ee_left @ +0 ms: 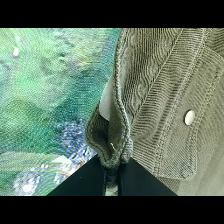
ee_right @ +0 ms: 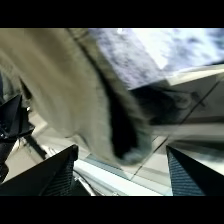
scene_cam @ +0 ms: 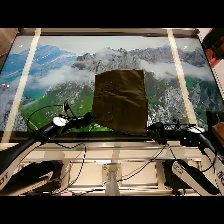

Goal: Fold the clothes and pants, and hang the long-sleeved shirts on hangers.

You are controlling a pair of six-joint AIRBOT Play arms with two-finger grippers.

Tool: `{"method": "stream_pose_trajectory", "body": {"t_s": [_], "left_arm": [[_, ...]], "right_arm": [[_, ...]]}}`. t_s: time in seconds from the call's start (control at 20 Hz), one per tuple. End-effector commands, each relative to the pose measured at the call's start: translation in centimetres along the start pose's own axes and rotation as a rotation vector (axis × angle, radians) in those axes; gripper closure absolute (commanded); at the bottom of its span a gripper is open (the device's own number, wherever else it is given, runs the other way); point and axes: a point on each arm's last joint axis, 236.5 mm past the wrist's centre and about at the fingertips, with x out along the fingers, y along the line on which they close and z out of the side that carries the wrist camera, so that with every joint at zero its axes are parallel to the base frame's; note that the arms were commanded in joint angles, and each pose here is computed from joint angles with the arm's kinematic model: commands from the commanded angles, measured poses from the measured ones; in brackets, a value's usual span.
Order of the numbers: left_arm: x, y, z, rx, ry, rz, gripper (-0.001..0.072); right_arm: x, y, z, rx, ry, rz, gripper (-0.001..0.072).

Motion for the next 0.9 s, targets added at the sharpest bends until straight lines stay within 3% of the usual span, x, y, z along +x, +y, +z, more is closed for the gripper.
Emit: {"method": "stream_pose_trajectory", "body": {"t_s": [0.0, 0.1, 0.2, 0.25, 0.35, 0.65, 0.85], "left_arm": [[0.0, -0.1, 0.0, 0.001, 0.000, -0.001, 0.0673], [0.0, -0.1, 0.0, 0.001, 0.000, -0.001, 0.0674], [0.0, -0.1, 0.0, 0.001, -0.001, -0.001, 0.0674], [0.0, -0.1, 0.0, 0.001, 0.000, -0.002, 0.0674], [-0.1, -0.2, -0.1, 0.003, 0.006, -0.006, 0.0674], [-4.8, -7.8, 3.3, 0.184, -0.128, -0.186, 0.0674], [-13.3, -16.6, 6.4, 0.350, -0.328, -0.380, 0.0675]], "right_arm": [[2.0, -0.5, 1.9, -0.077, -0.055, -0.072, 0.0102], [2.4, 0.5, 3.1, -0.116, -0.103, -0.078, 0.0109], [2.3, 1.5, 3.6, -0.147, -0.112, -0.071, 0.0185], [2.1, 2.1, 3.8, -0.163, -0.114, -0.063, 0.0306], [1.8, 3.3, 3.9, -0.193, -0.103, -0.043, 0.0680], [-2.3, 12.3, 1.4, -0.502, -0.046, 0.111, 0.0694], [-8.9, 21.0, -0.9, -0.778, -0.198, 0.205, 0.0694]]}}
